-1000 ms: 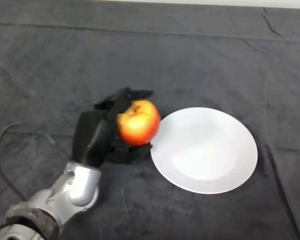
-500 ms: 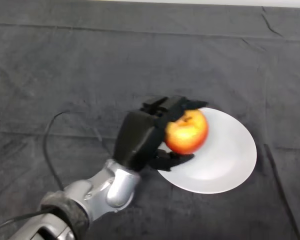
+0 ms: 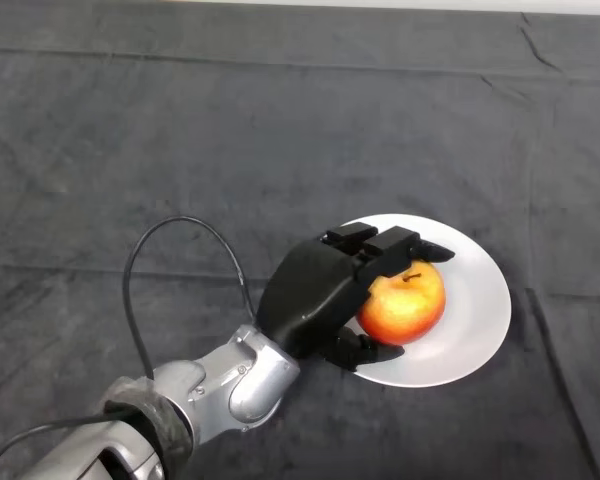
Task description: Move the apple to the plate
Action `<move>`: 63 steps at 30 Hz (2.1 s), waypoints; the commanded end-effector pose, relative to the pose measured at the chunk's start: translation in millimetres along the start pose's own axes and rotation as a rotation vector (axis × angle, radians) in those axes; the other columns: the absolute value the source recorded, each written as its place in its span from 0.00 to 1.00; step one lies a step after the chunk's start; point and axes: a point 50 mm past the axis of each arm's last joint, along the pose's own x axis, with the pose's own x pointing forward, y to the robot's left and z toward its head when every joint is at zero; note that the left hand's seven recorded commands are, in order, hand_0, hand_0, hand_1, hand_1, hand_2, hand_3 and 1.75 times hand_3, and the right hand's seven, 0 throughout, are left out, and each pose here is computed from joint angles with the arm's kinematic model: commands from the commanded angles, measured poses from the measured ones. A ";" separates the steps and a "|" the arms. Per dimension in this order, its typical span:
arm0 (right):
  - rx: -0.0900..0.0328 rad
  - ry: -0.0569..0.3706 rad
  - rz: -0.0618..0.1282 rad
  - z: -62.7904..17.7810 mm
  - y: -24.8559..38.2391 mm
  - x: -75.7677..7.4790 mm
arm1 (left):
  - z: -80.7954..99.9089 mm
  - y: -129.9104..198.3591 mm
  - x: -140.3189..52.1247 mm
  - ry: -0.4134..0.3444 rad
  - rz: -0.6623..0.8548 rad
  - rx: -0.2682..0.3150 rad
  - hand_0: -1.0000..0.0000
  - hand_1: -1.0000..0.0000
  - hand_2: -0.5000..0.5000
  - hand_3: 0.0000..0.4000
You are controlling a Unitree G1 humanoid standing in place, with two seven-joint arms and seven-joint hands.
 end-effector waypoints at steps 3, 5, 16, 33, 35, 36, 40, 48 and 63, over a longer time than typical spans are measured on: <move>0.003 -0.031 0.007 10.9 1.8 0.2 | -13.6 -0.5 -7.1 0.058 -0.094 0.060 1.00 1.00 0.50 0.00; 0.003 -0.031 0.007 10.9 1.8 0.2 | -15.8 0.7 -8.7 0.069 -0.099 0.060 1.00 1.00 0.50 0.00; 0.003 -0.031 0.007 10.9 1.8 0.2 | -44.1 31.5 -40.5 0.140 -0.066 0.081 1.00 1.00 0.50 0.00; 0.003 -0.031 0.007 11.0 1.9 0.3 | -85.3 122.6 -131.9 0.348 0.238 0.152 1.00 1.00 0.50 0.00; 0.003 -0.031 0.007 11.0 1.9 0.3 | -87.3 128.5 -136.0 0.370 0.276 0.160 1.00 1.00 0.50 0.00; 0.003 -0.031 0.007 11.0 1.9 0.3 | -88.1 130.7 -137.6 0.380 0.293 0.164 1.00 1.00 0.50 0.00; 0.004 -0.031 0.007 11.0 1.9 0.3 | -90.5 139.6 -146.2 0.413 0.351 0.176 1.00 1.00 0.50 0.00; 0.004 -0.031 0.007 11.0 1.9 0.3 | -93.3 156.9 -167.5 0.472 0.435 0.202 1.00 1.00 0.50 0.00; 0.004 -0.031 0.007 11.0 1.8 0.3 | -97.1 182.0 -209.1 0.621 0.579 0.248 1.00 1.00 0.50 0.00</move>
